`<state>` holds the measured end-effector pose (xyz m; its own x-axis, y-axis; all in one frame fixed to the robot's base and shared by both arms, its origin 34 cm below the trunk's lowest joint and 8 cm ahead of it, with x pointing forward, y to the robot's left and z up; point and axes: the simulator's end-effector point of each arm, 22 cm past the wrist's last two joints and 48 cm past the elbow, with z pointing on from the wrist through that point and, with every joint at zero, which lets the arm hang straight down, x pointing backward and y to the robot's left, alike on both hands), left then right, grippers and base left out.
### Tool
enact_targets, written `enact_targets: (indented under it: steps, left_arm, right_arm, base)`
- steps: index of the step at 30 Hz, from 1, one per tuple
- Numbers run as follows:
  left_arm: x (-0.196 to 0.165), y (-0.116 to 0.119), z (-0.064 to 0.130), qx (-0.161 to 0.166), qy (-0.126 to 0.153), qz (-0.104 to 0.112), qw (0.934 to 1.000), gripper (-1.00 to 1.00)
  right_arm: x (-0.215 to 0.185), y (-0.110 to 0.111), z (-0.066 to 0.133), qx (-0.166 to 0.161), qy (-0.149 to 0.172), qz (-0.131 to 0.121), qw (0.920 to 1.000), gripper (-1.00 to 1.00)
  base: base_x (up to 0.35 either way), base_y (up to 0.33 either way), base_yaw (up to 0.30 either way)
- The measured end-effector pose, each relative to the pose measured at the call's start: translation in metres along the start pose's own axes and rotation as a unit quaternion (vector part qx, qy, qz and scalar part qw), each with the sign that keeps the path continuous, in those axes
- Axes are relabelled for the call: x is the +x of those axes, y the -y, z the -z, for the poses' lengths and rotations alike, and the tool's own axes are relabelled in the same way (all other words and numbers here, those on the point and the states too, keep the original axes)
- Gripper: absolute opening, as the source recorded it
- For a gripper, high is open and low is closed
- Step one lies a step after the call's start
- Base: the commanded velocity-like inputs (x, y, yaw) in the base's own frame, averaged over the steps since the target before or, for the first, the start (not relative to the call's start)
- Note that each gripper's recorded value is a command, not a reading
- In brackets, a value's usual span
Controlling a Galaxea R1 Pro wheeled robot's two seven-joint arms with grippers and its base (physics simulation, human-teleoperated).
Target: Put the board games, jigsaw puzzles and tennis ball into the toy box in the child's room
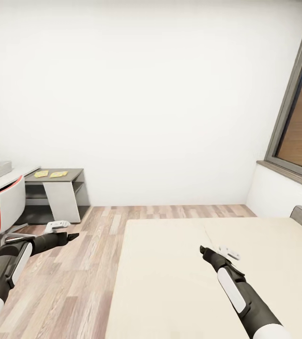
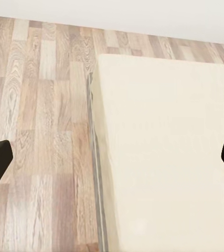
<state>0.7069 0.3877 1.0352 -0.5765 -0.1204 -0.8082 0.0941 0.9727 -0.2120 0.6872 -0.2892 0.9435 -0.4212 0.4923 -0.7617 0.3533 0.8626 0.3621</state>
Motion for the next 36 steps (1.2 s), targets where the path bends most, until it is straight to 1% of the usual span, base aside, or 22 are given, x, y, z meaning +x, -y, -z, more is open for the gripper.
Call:
enact_targets:
  steps: [11, 36]
  left_arm:
    - [-0.0002, 0.0001, 0.0, 0.0, 0.001, 0.0, 1.0, 1.0]
    - [-0.0003, -0.0004, 0.0003, 0.0, 0.001, 0.0, 1.0, 1.0]
  right_arm:
    - [0.0, -0.0001, 0.0, 0.0, 0.0, 0.0, 1.0, 1.0]
    - [0.0, 0.0, 0.0001, 0.0, 0.0, 0.0, 1.0, 1.0]
  base:
    - [0.0, -0.049, 0.0]
    - [0.014, -0.002, 0.0]
